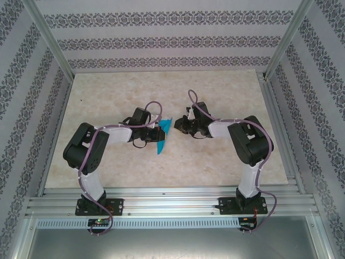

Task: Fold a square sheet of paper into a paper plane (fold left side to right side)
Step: Fold the wing for the fifth time at the center of the table.

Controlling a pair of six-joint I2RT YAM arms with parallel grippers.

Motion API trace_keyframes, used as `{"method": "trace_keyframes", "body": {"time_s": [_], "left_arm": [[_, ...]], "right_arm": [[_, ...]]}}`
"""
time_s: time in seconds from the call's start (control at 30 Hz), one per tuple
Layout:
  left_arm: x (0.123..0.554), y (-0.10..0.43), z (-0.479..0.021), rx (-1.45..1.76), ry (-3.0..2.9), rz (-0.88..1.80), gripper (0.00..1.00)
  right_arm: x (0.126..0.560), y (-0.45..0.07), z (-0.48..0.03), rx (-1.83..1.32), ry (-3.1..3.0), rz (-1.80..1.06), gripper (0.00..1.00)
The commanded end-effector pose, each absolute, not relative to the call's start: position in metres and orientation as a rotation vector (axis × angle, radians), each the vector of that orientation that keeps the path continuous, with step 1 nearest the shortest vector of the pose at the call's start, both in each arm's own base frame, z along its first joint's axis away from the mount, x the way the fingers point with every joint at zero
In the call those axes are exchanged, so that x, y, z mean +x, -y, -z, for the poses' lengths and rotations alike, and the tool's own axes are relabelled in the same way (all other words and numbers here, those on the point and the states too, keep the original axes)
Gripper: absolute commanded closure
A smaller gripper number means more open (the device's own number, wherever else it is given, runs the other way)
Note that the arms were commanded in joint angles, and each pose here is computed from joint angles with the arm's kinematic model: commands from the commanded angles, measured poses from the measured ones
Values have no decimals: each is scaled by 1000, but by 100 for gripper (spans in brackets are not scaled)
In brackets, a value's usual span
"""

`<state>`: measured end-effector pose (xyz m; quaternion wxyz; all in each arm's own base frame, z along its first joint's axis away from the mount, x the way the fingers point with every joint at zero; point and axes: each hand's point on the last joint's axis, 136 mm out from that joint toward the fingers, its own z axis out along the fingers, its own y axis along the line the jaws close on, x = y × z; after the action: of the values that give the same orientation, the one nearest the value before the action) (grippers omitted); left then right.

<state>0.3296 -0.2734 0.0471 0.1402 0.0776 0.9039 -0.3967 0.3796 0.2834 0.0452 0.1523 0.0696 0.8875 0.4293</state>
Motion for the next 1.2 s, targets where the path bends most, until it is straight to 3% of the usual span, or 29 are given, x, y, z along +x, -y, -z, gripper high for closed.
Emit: {"method": "trace_keyframes", "body": {"time_s": [0.0,0.17,0.6,1.17], "left_arm": [[347,271,-74,196,-2505,1154,95],[350,264,-82,158,-2482,1140,94],[353,251,-69,82,-2490,1168,94],[355,252,-47,57,-2527,1172,93]], "right_arm": [[388,-296,-48,190,-2516,-1257,89],[389,-304,-49,170,-2514,-1273,89],[382,-317,-61,105,-2455,-1340,63],[380,-330,-44,77,-2518,-1298,57]]}}
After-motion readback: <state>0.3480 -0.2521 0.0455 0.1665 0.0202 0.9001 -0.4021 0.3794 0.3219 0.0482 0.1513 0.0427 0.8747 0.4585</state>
